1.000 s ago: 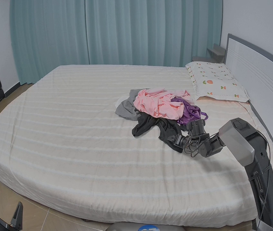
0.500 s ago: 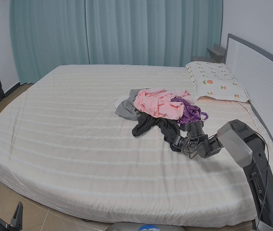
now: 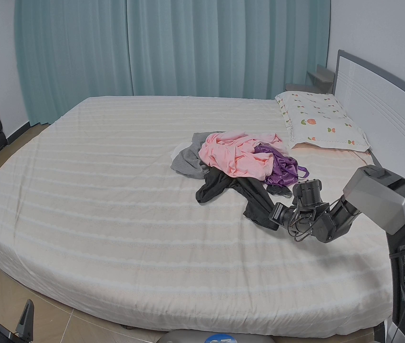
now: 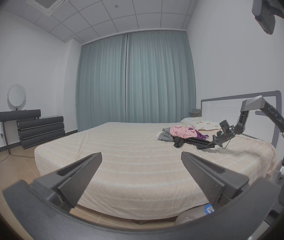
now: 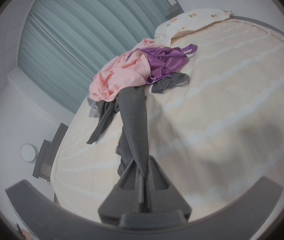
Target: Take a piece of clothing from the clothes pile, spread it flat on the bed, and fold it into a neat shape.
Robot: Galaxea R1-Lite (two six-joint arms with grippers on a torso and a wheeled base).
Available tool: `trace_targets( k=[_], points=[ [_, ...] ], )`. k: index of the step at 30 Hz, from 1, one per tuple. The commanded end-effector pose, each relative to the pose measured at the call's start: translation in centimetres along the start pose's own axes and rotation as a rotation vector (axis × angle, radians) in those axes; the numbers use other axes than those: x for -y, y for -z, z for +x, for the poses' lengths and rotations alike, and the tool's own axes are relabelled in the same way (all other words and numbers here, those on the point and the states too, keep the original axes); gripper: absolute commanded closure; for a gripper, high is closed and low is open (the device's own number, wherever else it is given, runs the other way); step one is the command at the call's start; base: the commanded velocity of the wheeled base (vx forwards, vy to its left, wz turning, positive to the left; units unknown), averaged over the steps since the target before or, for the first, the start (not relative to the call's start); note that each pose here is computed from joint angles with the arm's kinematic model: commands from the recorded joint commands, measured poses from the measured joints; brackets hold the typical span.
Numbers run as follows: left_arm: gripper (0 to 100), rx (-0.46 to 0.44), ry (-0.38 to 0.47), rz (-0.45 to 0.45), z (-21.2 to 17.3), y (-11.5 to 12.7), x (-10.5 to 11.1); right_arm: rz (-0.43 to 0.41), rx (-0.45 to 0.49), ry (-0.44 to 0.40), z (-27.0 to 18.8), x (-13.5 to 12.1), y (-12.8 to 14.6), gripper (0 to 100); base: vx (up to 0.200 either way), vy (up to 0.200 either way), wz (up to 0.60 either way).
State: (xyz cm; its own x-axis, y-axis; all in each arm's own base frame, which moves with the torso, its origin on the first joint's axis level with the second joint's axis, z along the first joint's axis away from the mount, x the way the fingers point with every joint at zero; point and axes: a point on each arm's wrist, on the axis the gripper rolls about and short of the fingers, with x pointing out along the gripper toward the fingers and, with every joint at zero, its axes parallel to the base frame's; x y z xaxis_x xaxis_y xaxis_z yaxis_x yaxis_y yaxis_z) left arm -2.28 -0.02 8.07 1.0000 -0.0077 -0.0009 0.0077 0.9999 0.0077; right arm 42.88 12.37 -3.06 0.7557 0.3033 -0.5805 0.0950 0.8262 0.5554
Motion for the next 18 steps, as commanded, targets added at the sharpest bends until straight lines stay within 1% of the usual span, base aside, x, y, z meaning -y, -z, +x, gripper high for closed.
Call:
trace_targets(
  k=[1,3,5,6,7,8,9,14,16,18],
  points=[
    [0,-0.013,0.000,0.000,0.1,0.5,0.0,-0.020,0.106,-0.143,-9.3,-2.8,-1.2,100,0.000,0.000,0.00],
    [0,-0.013,0.000,0.000,0.1,0.5,0.0,-0.023,0.119,-0.162,-10.8,-3.1,-1.2,100,0.000,0.000,0.00],
    [0,-0.013,0.000,0.000,0.1,0.5,0.0,-0.030,0.135,-0.199,-13.7,-3.7,-1.2,100,0.000,0.000,0.00],
    [0,-0.011,0.000,0.000,0.1,0.4,0.0,-0.030,0.137,-0.201,-13.9,-3.8,-1.2,100,0.000,0.000,0.00],
    [0,-0.011,0.000,0.000,0.1,0.4,0.0,-0.024,0.144,-0.230,-15.7,-4.3,-1.2,100,0.000,0.000,0.00],
    [0,-0.013,0.000,0.000,0.1,0.5,0.0,-0.019,0.148,-0.238,-16.2,-4.5,-1.3,100,0.000,0.000,0.00],
    [0,-0.013,0.000,0.000,0.1,0.5,0.0,-0.014,0.149,-0.268,-17.4,-5.0,-1.2,100,0.000,0.000,0.00],
    [0,-0.013,0.000,0.000,0.1,0.5,0.0,-0.030,0.162,-0.339,-20.5,-6.7,-0.5,100,0.000,0.000,0.00],
    [0,-0.011,0.000,0.000,0.1,0.4,0.0,-0.036,0.177,-0.365,-21.4,-7.2,-0.7,100,0.000,0.000,0.00],
    [0,-0.014,0.000,0.001,0.1,0.5,0.0,-0.045,0.211,-0.415,-23.1,-8.2,-1.1,100,0.000,0.000,0.00]
  ],
)
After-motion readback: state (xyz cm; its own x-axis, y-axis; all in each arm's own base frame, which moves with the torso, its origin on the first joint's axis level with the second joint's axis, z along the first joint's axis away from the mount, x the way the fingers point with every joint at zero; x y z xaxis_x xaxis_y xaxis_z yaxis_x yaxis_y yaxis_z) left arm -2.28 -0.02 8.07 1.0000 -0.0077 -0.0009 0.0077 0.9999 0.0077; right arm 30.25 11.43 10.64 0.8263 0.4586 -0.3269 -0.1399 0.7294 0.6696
